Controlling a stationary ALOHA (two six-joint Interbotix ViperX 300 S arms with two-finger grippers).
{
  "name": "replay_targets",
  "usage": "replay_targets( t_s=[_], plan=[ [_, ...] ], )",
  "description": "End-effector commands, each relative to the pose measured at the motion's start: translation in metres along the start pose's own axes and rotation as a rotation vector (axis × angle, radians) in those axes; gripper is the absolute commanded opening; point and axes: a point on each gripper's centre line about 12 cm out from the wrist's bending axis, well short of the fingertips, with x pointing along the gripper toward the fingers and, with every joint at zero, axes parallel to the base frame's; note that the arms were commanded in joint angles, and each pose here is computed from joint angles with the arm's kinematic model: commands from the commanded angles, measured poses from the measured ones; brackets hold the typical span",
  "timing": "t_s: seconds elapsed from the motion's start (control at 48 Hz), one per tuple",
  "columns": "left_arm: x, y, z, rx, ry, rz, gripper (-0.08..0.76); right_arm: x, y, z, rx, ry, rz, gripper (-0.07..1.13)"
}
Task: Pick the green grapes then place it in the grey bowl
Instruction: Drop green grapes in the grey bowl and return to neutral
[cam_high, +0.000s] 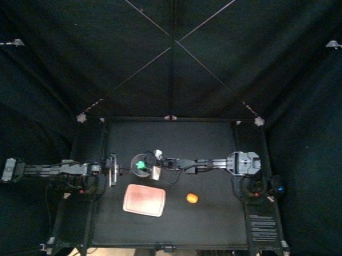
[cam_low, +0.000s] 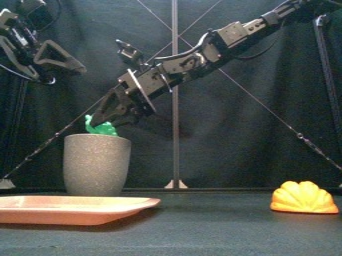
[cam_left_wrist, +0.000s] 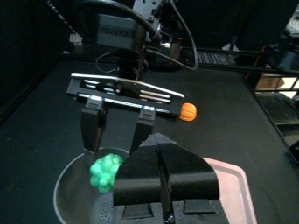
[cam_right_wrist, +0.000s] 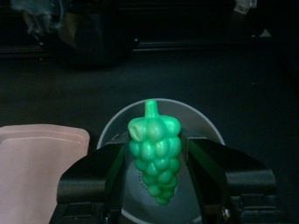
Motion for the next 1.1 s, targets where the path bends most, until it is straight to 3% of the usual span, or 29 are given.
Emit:
replay_targets(
  t_s=[0.021, 0.146, 0.438, 0.75, 1.104],
  plan=[
    [0.001, 0.0, 0.006, 0.0, -0.014, 0.0, 0.122, -0.002, 0.002, 0.022, 0.004, -0.04, 0.001, 0.83],
    [0.001, 0.0, 0.006, 0.0, -0.015, 0.0, 0.122, 0.0, 0.001, 0.021, 0.004, -0.039, 0.0, 0.92],
    [0.001, 0.0, 0.006, 0.0, -0.017, 0.0, 0.122, -0.014, 0.0, 0.034, -0.017, -0.061, -0.002, 0.92],
    [0.001, 0.0, 0.007, -0.003, -0.023, 0.0, 0.122, -0.088, 0.003, 0.045, -0.037, -0.177, 0.007, 0.93],
    [0.001, 0.001, 0.011, -0.004, -0.06, 0.006, 0.122, -0.166, 0.009, 0.005, -0.008, -0.289, 0.028, 0.92]
  ],
)
